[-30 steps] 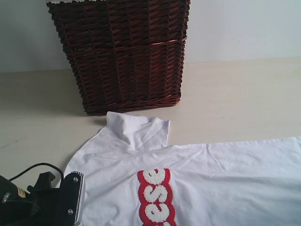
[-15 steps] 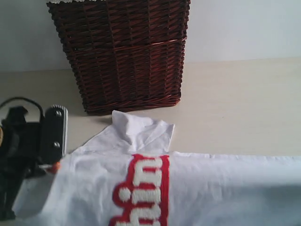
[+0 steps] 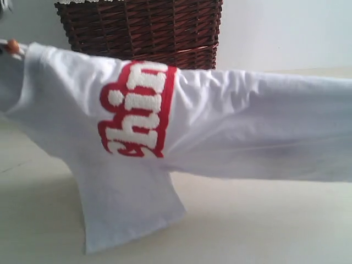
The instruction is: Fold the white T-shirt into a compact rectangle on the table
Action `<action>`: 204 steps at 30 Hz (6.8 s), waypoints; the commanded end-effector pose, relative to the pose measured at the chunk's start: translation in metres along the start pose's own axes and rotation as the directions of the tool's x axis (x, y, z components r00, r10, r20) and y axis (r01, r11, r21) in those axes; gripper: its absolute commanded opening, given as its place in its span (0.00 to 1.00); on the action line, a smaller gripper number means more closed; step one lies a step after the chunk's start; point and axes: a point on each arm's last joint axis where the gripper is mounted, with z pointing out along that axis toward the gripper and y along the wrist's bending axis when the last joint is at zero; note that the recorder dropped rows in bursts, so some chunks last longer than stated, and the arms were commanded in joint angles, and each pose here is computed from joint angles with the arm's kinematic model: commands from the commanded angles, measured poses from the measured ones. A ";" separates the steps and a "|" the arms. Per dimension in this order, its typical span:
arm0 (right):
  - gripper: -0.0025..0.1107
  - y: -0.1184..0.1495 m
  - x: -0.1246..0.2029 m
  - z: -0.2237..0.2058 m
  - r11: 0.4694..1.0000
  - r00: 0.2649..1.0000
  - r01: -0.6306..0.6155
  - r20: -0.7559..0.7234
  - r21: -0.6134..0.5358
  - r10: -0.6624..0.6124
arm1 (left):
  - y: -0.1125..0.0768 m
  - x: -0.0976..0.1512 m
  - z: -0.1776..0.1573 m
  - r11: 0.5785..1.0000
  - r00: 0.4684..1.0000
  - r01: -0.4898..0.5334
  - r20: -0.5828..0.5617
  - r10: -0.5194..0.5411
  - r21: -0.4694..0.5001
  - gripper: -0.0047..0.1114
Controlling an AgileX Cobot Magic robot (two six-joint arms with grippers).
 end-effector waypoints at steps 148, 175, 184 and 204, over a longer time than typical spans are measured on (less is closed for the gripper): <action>0.02 0.120 -0.033 0.026 0.624 0.570 -0.754 0.268 -0.204 0.776 | -0.209 0.165 -0.001 0.275 0.267 0.960 0.420 -0.868 -0.041 0.04; 0.02 0.090 -0.089 0.235 0.523 0.793 -0.473 -0.084 -0.709 0.604 | -0.209 0.165 -0.001 0.279 0.271 0.959 0.420 -0.866 -0.044 0.04; 0.02 0.071 -0.094 0.266 0.550 0.754 -0.541 -0.077 -0.636 0.652 | -0.209 0.165 -0.001 0.279 0.271 0.959 0.420 -0.866 -0.044 0.04; 0.02 0.099 -0.111 0.245 0.496 0.921 -0.174 0.037 -0.851 0.388 | -0.209 0.165 -0.001 0.279 0.271 0.959 0.420 -0.866 -0.044 0.04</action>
